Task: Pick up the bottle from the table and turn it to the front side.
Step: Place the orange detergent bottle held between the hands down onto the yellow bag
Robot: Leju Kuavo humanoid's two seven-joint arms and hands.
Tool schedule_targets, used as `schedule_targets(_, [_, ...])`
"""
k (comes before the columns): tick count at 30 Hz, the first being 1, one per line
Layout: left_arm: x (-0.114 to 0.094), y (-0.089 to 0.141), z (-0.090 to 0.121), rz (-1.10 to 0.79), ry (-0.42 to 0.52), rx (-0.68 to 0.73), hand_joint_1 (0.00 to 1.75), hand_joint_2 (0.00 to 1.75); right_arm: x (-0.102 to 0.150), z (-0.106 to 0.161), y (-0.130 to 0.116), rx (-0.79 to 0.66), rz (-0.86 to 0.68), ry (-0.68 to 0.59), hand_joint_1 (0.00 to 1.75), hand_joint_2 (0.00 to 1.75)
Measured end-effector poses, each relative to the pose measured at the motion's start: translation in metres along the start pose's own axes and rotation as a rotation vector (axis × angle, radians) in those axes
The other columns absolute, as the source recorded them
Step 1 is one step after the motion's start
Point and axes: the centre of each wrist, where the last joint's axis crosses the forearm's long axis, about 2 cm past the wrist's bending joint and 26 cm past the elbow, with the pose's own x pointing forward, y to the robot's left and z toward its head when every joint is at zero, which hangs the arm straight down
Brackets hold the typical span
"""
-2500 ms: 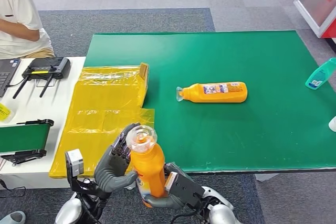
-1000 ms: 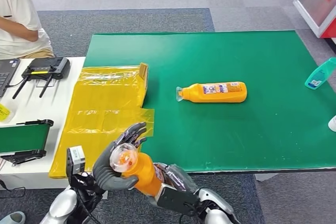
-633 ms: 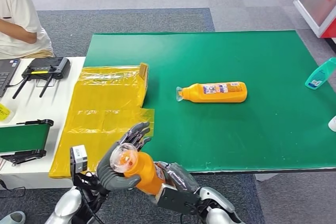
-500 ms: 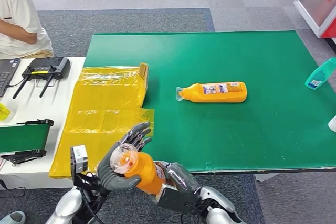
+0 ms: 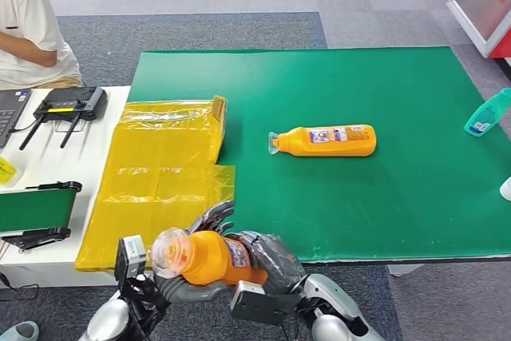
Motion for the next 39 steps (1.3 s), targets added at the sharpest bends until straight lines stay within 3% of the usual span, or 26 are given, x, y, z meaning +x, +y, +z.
schedule_targets(8, [0.000,-0.001,0.000,-0.007,-0.003,-0.002,0.00,1.75,0.001,-0.001,-0.001,-0.002,-0.003,-0.004,1.75,1.75])
schedule_targets(9, [0.001,-0.001,-0.001,-0.016,-0.006,-0.005,0.13,1.75,0.001,-0.001,-0.001,-0.002,-0.005,-0.005,1.75,1.75])
schedule_targets(12, [0.005,-0.003,-0.002,-0.058,-0.017,-0.020,1.44,1.75,0.001,-0.001,-0.001,-0.004,-0.011,-0.008,1.75,1.75])
schedule_targets(13, [0.006,-0.003,-0.002,-0.072,-0.021,-0.023,1.75,1.75,0.001,0.000,-0.001,-0.005,-0.013,-0.009,1.75,1.75])
schedule_targets(29, [0.033,-0.032,-0.007,-0.240,-0.126,0.031,1.75,1.75,0.015,0.013,0.006,-0.076,-0.072,0.021,1.75,1.75])
schedule_targets(30, [0.034,-0.033,-0.007,-0.241,-0.132,0.034,1.75,1.75,0.016,0.013,0.005,-0.082,-0.075,0.022,1.47,1.75])
schedule_targets(33, [0.038,-0.036,-0.007,-0.240,-0.152,0.056,1.75,1.75,0.019,0.013,0.004,-0.104,-0.091,0.037,0.17,1.75])
schedule_targets(34, [0.040,-0.037,-0.006,-0.244,-0.162,0.070,1.75,1.75,0.020,0.012,0.003,-0.119,-0.102,0.051,0.00,1.75])
schedule_targets(39, [0.059,-0.042,-0.010,-0.288,-0.264,0.153,1.75,1.75,0.017,0.018,-0.002,-0.199,-0.149,0.166,0.00,1.75])
